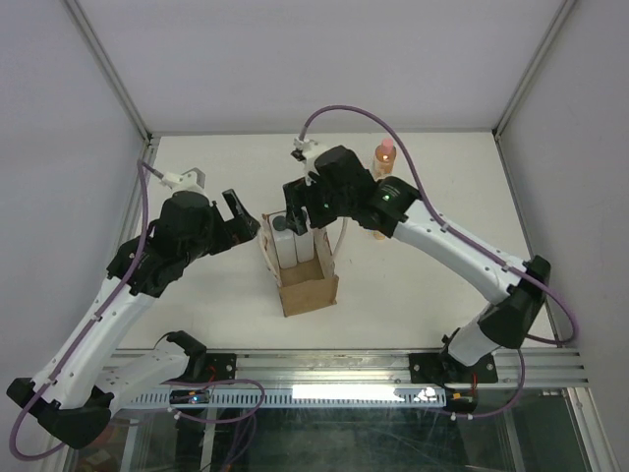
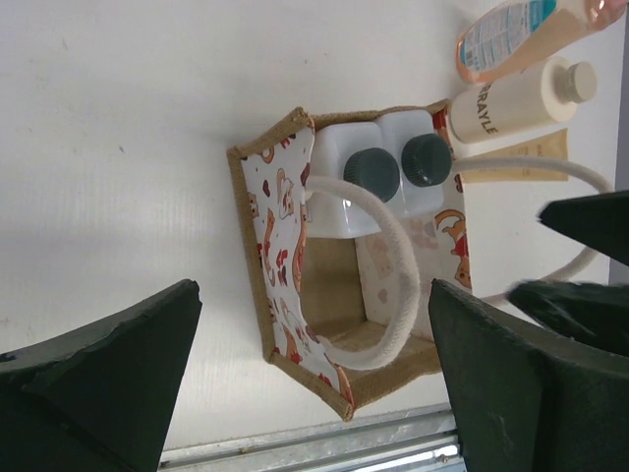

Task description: Take the personal care products out of the canvas bag

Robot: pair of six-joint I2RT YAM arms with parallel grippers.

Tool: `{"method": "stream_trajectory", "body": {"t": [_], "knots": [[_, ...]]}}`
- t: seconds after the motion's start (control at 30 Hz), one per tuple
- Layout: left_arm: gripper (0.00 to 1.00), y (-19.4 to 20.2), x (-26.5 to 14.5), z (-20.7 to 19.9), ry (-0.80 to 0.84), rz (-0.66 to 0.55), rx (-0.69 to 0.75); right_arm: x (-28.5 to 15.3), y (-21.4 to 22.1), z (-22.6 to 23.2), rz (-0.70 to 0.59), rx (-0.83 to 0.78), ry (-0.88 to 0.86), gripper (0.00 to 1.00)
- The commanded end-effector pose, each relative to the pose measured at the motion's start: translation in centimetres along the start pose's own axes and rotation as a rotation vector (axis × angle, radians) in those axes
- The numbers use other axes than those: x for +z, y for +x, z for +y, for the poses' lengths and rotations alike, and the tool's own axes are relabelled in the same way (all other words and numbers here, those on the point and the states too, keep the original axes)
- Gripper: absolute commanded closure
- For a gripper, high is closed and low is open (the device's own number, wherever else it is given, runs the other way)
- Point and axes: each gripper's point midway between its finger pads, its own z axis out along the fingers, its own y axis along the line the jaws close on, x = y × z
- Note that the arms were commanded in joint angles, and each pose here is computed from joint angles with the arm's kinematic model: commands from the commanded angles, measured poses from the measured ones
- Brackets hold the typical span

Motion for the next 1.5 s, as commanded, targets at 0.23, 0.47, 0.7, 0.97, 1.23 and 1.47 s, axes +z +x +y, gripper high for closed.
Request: {"method": "stream_trajectory", "body": {"t": [0.23,0.47,0.7,0.97,1.23,1.47], "knots": [[0.01,-4.5,-0.8,-0.6,-0.035,-0.129,0.083,4.9,-0.2,-5.1,0.094,-0.051,0.298,0.39],[0.01,-4.5,0.1,-0.7,-0.053,-0.114,0.108,6.9,1.0,-5.5,0.130,-0.019,0.296,0.40],[0.01,-4.1,0.2,-0.3,-0.063,-0.107,0.108,8.1,2.3,-5.7,0.168,-0.002,0.286,0.40],[0.01,-4.0,0.4,-0.3,-0.065,-0.102,0.104,8.7,3.3,-6.9,0.199,0.020,0.356,0.39],[0.01,-3.8,0.9,-0.6,-0.059,-0.087,0.106,9.7,4.4,-7.3,0.238,0.060,0.386,0.43],[0.01,-4.2,0.7,-0.7,-0.056,-0.095,0.117,11.8,5.6,-7.3,0.267,0.063,0.371,0.45]]}}
